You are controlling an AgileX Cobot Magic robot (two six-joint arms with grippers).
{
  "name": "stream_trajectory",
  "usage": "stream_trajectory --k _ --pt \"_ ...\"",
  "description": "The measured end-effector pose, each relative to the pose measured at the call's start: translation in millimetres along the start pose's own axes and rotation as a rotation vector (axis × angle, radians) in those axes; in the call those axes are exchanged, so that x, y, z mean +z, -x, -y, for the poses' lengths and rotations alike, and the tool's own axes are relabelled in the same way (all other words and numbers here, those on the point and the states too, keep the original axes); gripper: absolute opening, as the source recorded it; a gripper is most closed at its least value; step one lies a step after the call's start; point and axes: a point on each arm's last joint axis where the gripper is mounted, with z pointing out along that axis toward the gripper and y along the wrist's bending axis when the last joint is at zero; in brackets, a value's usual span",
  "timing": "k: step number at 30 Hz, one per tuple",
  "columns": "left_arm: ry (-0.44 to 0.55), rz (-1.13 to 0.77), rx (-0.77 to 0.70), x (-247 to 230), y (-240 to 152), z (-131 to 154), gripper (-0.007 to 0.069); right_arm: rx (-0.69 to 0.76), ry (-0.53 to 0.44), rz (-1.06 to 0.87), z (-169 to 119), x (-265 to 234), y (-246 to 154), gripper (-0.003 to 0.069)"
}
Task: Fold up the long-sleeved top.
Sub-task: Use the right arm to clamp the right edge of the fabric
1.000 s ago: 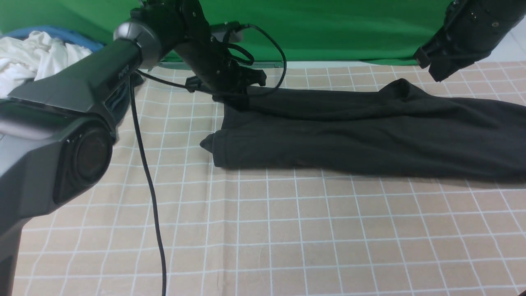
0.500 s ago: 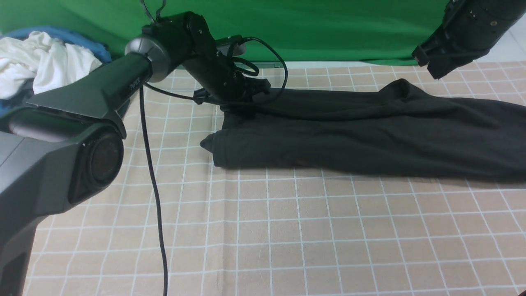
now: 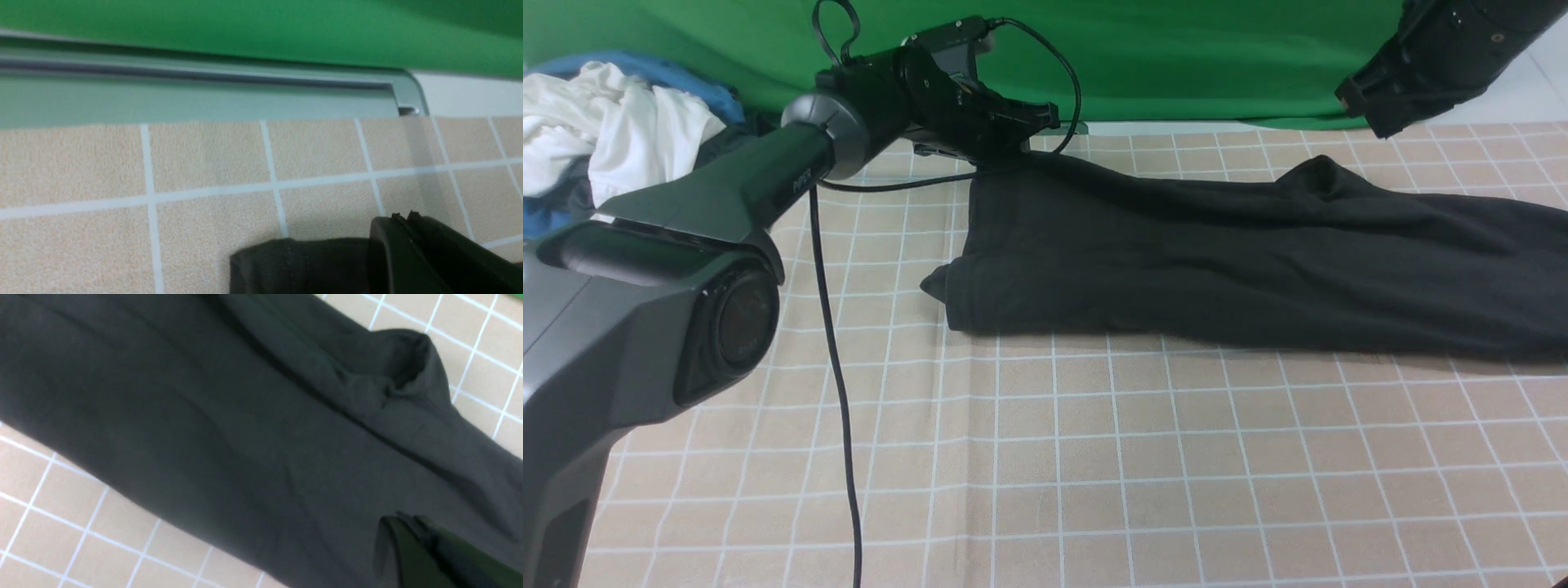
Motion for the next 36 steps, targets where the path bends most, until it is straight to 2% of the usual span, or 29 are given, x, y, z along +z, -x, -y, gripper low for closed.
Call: stream_trajectory --k 5,10,16,22,31,33,36 --pt "-0.011 -0.067 -0.016 -7 -1 -1 0.0014 -0.001 0.018 -0.084 -1 29 -2 0.0025" --pt "-0.015 -0.037 -0.020 -41 27 0 0.0014 -0.026 0.038 -0.199 -2 91 -8 0.0025" --pt "-0.023 -0.015 -0.010 -65 44 5 0.0014 -0.013 0.057 -0.184 -5 143 -9 0.0025" --pt "-0.042 -0.090 -0.028 -65 37 7 0.0014 0.006 0.053 -0.083 -5 162 -1 0.0025" --pt "-0.072 -0.296 -0.025 -77 23 13 0.0014 0.019 -0.010 0.246 1 190 23 0.0028" --pt "-0.080 -0.330 -0.017 -88 25 17 0.0014 0.026 -0.011 0.236 4 193 21 0.0029" --pt "-0.092 -0.340 -0.004 -109 34 24 0.0014 0.028 0.006 0.111 10 183 20 0.0025"
